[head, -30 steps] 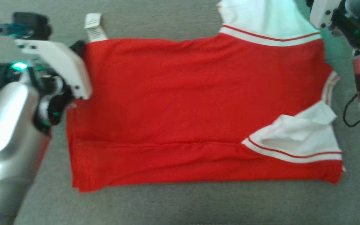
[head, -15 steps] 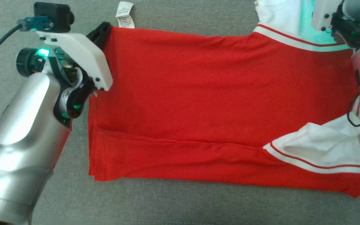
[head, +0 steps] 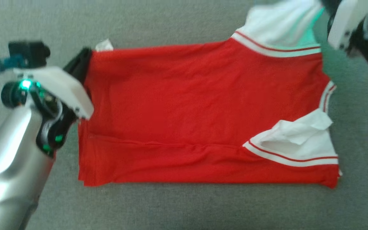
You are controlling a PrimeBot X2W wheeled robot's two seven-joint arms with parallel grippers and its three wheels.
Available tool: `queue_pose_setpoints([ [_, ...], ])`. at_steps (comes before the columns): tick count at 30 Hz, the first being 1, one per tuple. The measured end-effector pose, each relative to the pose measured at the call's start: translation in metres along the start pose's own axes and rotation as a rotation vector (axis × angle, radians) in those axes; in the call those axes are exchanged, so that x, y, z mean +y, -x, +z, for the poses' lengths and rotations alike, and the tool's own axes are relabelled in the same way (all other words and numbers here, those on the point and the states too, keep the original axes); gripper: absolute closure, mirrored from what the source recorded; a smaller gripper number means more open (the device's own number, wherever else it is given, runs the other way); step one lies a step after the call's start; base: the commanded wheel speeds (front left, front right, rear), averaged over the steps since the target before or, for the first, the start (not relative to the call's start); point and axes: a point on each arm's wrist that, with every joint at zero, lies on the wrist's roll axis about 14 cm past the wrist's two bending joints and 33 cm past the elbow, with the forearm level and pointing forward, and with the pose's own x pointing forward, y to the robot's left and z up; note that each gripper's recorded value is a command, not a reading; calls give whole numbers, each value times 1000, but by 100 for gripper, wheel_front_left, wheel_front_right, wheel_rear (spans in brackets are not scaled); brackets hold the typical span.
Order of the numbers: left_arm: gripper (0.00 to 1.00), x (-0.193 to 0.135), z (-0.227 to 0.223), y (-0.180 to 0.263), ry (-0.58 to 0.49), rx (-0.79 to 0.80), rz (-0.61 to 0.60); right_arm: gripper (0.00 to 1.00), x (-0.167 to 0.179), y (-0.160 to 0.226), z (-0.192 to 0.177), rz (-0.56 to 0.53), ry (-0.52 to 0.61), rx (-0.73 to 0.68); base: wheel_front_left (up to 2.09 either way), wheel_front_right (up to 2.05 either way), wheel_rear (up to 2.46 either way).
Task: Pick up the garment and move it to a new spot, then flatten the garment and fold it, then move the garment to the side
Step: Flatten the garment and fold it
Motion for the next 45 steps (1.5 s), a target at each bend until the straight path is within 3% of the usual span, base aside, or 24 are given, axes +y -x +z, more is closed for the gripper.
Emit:
queue_pose_setpoints([
  [8, 100, -21, -11, 34, -56, -38, -83, 100, 16, 59, -24, 86, -4, 26, 0, 0, 0],
  [15, 100, -22, -28, 59, -141, -51, -94, 100, 25, 102, -72, 122, -8, 136, 0, 0, 0],
  [27, 100, -20, -37, 60, -222, -87, -96, 100, 43, 150, -149, 144, -119, 281, 0, 0, 0],
  [28, 100, -20, -40, 59, -223, -79, -95, 70, 46, 152, -152, 146, -126, 284, 0, 0, 0],
  [29, 100, -19, -44, 59, -223, -67, -93, 0, 49, 154, -154, 150, -131, 280, 0, 0, 0],
  [30, 96, -19, -48, 59, -221, -57, -93, 0, 53, 156, -157, 157, -138, 289, 0, 0, 0],
  [31, 32, -19, -51, 60, -218, -50, -93, 0, 57, 159, -161, 164, -146, 307, 0, 0, 0],
  [32, 0, -18, -55, 62, -210, -56, -91, 0, 59, 163, -168, 160, -146, 329, 0, 0, 0],
  [36, 0, -16, -46, 67, -146, -139, -46, 0, 50, 168, -160, 104, -138, 280, 0, 0, 0],
  [39, 0, -14, -23, 78, -31, -293, -2, 0, 43, 169, -141, 59, -147, 180, 0, 0, 0],
  [45, 0, -2, 12, 112, 97, -554, 91, 0, 32, 168, -116, -29, -184, 19, 0, 0, 0],
])
